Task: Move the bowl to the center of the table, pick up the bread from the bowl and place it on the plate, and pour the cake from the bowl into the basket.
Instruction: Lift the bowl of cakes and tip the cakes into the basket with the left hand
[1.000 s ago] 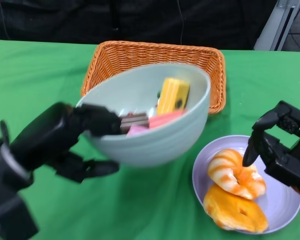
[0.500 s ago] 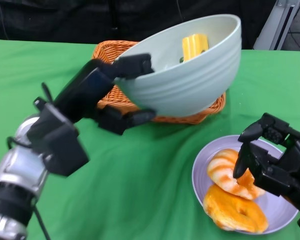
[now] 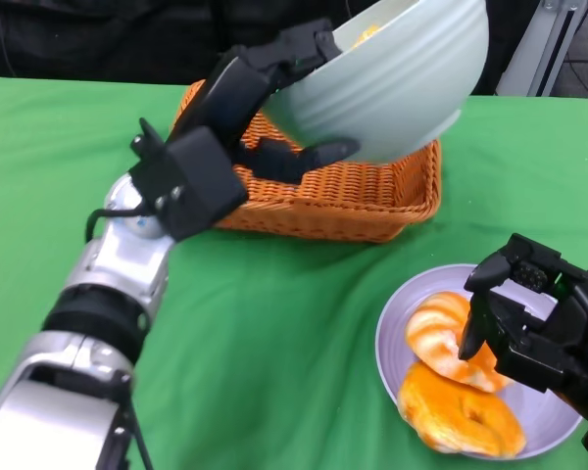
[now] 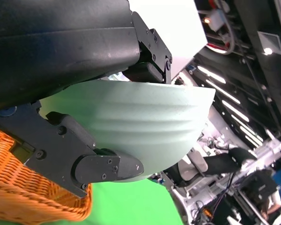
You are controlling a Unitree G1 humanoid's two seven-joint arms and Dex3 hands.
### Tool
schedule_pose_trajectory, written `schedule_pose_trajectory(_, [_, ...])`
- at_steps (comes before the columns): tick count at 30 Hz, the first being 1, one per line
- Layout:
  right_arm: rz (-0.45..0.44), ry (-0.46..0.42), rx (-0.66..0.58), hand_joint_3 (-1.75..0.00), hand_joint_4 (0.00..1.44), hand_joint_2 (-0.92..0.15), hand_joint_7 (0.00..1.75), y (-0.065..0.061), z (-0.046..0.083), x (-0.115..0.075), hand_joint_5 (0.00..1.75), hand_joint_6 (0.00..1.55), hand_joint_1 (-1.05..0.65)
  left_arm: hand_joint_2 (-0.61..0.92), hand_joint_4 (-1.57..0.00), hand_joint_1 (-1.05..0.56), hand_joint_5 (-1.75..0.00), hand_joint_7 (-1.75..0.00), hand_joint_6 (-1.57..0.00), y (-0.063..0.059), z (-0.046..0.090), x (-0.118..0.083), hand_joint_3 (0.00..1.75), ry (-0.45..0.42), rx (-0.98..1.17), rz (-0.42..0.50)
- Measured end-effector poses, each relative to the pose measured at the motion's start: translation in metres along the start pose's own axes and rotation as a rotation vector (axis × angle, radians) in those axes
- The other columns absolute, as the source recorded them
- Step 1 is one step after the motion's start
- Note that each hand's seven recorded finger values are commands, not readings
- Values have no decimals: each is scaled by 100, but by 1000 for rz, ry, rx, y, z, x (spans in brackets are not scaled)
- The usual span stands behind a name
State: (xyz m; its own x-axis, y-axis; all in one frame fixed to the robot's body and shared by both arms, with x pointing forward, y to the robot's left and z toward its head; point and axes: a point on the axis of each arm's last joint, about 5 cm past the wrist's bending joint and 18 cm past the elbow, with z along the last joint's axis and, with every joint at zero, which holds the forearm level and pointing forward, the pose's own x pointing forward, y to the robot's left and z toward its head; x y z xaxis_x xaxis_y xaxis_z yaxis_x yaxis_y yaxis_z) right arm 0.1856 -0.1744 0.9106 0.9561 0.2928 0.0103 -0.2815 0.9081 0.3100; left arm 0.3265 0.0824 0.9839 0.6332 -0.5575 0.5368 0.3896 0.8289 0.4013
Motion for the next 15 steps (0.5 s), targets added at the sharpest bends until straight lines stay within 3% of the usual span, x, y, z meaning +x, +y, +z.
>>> schedule_pose_trajectory(9, [-4,-1,-16,-105,67,-66,148,0,0,0,175,59,-3,90,-81,-27,-175,-153,-65,-9,0,11,56,60,-106,51])
schedule_pose_trajectory(12, [1,-2,-16,-105,68,-67,147,0,0,0,175,59,-3,71,-76,-28,-175,-160,-63,-14,-1,19,83,133,-298,109])
schedule_pose_trajectory(15, [7,-7,-16,-105,68,-67,147,0,-1,0,175,60,-2,67,-75,-29,-175,-161,-64,-18,-1,27,86,171,-450,153])
